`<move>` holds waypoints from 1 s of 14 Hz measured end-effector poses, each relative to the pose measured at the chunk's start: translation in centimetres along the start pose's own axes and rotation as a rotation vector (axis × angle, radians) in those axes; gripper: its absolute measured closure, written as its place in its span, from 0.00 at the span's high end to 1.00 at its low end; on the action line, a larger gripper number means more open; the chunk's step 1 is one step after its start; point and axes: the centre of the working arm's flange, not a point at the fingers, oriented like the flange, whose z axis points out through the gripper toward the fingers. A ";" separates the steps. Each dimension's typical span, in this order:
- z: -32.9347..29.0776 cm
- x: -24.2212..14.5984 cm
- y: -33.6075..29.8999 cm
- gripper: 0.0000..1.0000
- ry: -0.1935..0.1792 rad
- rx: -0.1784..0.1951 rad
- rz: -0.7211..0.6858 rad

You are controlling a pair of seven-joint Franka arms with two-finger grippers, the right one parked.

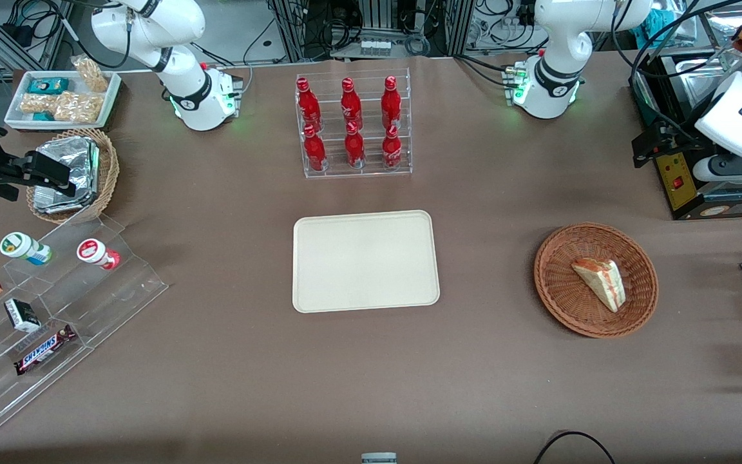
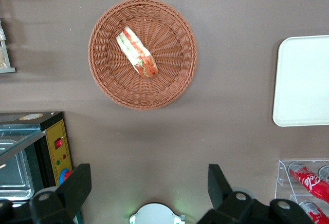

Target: Place sandwich from basket to tray

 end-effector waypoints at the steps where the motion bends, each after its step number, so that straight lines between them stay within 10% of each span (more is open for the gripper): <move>1: 0.0 0.0 0.0 1.00 0.001 0.000 0.004; 14: 0.9 0.6 0.1 1.00 -0.017 0.001 0.021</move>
